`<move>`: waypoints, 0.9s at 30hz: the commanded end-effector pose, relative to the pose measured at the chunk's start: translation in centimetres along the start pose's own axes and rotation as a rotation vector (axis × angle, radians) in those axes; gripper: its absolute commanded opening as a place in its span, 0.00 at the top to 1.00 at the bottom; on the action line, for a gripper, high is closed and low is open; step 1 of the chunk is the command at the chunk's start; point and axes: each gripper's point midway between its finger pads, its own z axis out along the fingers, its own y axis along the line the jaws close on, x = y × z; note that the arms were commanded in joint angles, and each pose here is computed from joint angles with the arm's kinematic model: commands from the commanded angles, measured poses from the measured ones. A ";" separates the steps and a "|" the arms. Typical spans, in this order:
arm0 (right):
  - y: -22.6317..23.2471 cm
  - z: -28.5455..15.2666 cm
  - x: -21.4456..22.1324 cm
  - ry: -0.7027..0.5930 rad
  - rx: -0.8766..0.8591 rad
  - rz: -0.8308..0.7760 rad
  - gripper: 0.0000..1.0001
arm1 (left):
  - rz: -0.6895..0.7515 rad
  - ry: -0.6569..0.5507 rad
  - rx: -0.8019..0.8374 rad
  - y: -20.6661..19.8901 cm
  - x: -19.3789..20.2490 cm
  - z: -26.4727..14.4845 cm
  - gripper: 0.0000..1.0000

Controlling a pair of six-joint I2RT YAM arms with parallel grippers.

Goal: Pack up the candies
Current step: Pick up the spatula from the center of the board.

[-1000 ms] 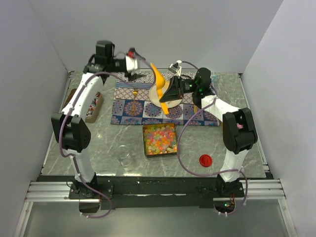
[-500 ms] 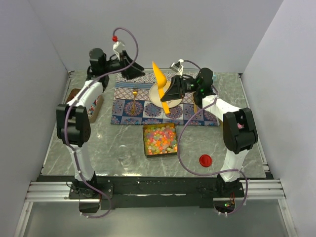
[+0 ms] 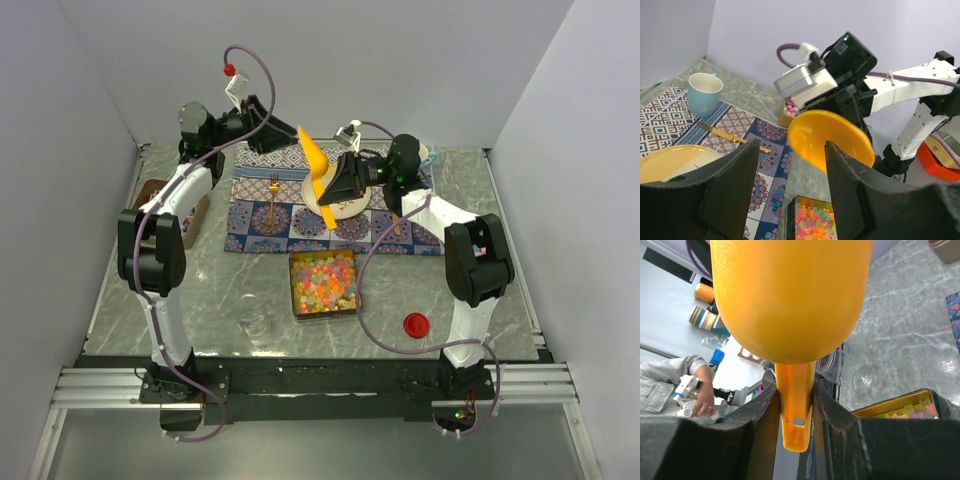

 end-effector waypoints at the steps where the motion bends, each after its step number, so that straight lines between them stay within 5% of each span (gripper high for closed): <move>1: 1.4 0.0 1.1 0.132 -0.064 -0.061 1.00 | 0.071 -0.016 0.044 -1.4 -1.8 0.6 0.39; 13: 1.3 0.2 1.0 0.138 -0.067 -0.035 1.00 | 0.128 0.038 0.113 -1.2 -0.1 2.0 0.45; 17: 1.0 0.1 1.1 0.137 -0.065 -0.005 1.00 | 0.157 0.074 0.169 -1.3 0.0 2.1 0.75; 19: 0.7 0.0 1.2 0.135 -0.063 -0.006 1.00 | 0.161 0.091 0.188 -1.1 0.2 2.1 0.99; 22: -0.1 -0.8 1.0 0.116 -0.050 -0.035 0.87 | 0.127 0.087 0.166 -0.8 0.3 1.8 0.99; 23: -0.5 -1.8 0.5 0.095 -0.033 -0.045 0.68 | 0.107 0.085 0.151 -0.7 0.2 1.5 0.99; 27: -1.4 -5.1 -1.3 0.031 0.019 -0.059 0.33 | 0.105 0.109 0.142 -2.5 -0.9 0.3 0.99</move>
